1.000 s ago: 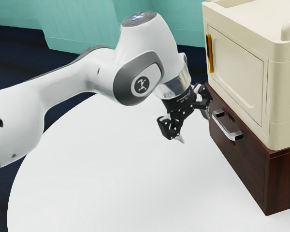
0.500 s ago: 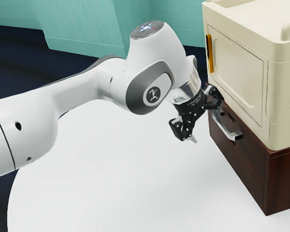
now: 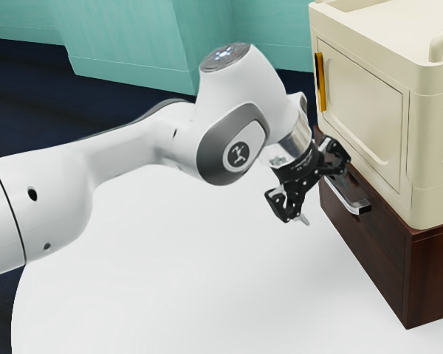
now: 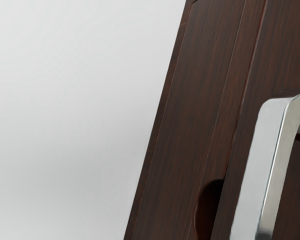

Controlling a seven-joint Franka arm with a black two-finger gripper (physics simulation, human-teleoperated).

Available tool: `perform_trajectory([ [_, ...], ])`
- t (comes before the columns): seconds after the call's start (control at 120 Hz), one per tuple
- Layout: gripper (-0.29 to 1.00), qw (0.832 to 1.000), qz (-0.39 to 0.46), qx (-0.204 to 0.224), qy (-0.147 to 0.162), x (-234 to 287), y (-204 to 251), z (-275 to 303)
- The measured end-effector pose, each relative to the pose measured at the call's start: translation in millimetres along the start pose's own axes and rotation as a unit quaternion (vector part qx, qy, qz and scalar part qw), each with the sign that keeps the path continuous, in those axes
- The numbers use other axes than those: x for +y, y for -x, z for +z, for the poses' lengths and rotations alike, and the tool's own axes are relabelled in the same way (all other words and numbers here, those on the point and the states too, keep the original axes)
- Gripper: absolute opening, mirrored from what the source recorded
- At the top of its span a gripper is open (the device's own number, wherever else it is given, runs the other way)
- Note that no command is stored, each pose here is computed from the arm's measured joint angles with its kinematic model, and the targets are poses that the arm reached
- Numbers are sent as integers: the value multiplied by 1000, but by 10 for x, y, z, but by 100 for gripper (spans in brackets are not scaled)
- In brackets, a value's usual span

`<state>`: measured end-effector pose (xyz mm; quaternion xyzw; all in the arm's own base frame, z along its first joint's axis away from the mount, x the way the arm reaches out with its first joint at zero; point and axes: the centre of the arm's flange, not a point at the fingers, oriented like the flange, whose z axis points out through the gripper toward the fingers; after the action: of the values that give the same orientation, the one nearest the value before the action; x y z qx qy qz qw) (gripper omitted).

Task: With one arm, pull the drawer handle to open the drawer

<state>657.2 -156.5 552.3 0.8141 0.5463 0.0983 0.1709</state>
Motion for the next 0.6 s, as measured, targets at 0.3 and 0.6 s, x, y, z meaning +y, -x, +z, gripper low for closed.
perform_trajectory([
  [0.3, 50, 1000, 14, 1, 5, -23, 37, 76],
  [0.6, 29, 1000, 29, 10, 3, -87, 26, 104],
])
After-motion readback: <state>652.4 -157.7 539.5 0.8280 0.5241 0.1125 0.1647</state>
